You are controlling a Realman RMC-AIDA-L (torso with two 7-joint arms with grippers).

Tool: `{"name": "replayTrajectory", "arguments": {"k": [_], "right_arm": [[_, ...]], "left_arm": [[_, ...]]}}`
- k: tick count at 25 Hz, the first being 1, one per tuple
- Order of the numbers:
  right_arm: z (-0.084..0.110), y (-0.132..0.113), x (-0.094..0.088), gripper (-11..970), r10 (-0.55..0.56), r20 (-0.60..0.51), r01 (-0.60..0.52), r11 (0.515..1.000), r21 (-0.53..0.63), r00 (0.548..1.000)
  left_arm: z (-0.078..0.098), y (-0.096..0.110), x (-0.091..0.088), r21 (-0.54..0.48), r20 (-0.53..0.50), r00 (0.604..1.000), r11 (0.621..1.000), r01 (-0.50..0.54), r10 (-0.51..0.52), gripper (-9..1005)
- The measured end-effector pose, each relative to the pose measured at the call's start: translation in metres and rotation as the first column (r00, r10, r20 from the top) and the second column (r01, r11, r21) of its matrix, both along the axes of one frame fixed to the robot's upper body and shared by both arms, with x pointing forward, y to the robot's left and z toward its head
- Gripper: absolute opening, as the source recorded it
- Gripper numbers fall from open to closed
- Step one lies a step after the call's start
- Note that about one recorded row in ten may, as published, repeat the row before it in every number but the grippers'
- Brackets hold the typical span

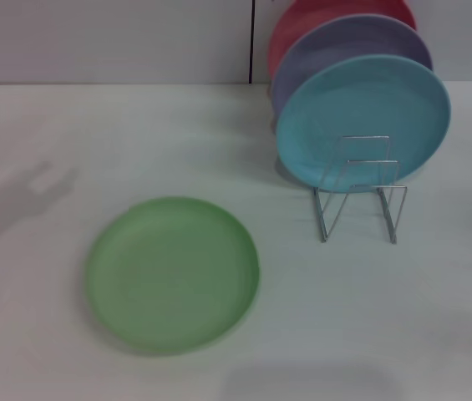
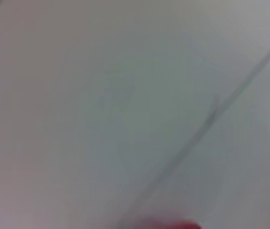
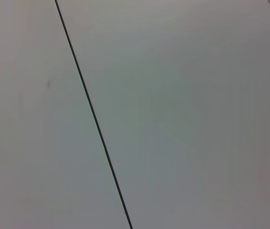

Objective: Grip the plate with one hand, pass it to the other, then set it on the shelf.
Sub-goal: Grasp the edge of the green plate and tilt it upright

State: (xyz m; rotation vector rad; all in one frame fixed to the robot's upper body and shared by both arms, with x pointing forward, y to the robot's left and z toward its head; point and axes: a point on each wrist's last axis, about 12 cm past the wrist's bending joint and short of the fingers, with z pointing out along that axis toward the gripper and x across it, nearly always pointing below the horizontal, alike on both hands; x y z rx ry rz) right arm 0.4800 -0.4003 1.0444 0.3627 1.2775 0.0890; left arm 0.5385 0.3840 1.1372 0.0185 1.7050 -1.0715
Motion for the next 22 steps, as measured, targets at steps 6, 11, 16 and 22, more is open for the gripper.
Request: {"name": "replayTrajectory", "arguments": {"k": [6,11,16,22], "right_arm": [[0.0,0.0,0.001,653,0.002,-0.001,-0.002,1.0,-0.001,1.0],[0.0,0.001,0.002,653,0.004,-0.002,-0.004,1.0,-0.001,1.0],[0.001,0.001,0.003,652,0.006,0.0,-0.006,1.0,-0.001,1.0],[0.003,0.001,0.006,652,0.009,0.004,-0.009,1.0,-0.005,1.0]], "left_arm": [[0.022,-0.013,0.005,0.116,-0.179,0.971,0.977,0.18,-0.157,799],[0.032,-0.032,0.008,0.311,-0.321,0.939,0.922,0.229,-0.125,799],[0.042,-0.045,0.013,0.512,-0.398,0.917,0.832,0.213,0.01,798],[0.052,-0.067,0.019,0.622,-0.47,0.88,0.733,0.275,0.068,793]]}}
